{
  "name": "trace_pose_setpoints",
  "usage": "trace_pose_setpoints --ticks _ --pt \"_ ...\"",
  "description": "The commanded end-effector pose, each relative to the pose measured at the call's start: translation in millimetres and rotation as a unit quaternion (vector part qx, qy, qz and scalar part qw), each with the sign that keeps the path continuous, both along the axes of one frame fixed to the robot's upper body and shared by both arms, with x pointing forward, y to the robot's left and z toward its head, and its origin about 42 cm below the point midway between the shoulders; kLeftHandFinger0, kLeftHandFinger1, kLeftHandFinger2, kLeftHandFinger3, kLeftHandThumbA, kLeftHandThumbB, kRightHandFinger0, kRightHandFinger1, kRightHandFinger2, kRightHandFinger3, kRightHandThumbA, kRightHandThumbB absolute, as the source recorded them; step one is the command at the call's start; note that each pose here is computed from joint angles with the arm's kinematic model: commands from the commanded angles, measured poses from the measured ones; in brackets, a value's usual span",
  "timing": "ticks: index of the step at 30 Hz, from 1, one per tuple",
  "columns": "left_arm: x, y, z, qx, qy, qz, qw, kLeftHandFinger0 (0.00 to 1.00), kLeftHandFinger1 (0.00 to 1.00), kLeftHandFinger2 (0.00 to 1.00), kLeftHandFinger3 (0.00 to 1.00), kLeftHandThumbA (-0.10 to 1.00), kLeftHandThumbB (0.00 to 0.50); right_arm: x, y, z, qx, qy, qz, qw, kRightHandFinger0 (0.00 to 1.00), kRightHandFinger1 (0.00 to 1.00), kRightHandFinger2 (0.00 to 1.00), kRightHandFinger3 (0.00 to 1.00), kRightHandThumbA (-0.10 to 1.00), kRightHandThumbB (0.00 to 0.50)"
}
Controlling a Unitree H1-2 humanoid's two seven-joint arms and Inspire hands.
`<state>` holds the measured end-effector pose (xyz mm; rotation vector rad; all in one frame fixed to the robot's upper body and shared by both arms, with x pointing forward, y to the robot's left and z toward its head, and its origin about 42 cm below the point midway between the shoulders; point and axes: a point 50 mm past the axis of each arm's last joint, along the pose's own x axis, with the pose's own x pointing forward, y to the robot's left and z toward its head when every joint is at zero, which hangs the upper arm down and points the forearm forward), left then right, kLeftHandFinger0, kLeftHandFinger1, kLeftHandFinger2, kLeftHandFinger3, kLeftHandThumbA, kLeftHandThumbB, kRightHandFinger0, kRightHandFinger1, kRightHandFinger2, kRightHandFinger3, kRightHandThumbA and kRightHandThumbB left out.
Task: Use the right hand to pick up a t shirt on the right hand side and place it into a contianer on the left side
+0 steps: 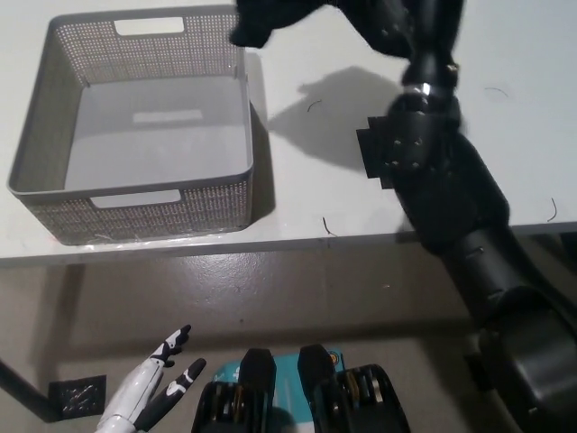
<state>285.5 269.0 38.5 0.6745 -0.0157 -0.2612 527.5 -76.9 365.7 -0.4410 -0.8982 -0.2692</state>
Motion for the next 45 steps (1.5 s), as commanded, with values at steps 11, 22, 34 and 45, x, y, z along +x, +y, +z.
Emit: trace_pose_setpoints --ticks 11,22,34,45 --pt "11 -14 14 0.002 -0.014 -0.046 0.999 1.00 1.00 1.00 1.00 1.00 0.313 -25 119 37 -0.111 0.027 0.142 0.983 0.33 0.43 0.67 0.86 -0.10 0.132" --pt "17 -38 16 0.002 -0.012 -0.074 0.997 1.00 1.00 1.00 1.00 1.00 0.281 -26 154 -16 -0.171 0.113 0.164 0.965 0.41 0.50 0.73 0.86 -0.10 0.105" --pt "9 -50 9 -0.003 -0.004 -0.092 0.996 1.00 1.00 1.00 1.00 1.00 0.316 -22 160 -58 -0.228 0.259 0.211 0.915 0.99 1.00 1.00 1.00 0.48 0.496" --pt "6 -51 4 0.005 0.000 -0.091 0.996 1.00 1.00 1.00 1.00 1.00 0.310 -15 146 -72 -0.247 0.318 0.202 0.893 1.00 1.00 1.00 1.00 0.65 0.500"
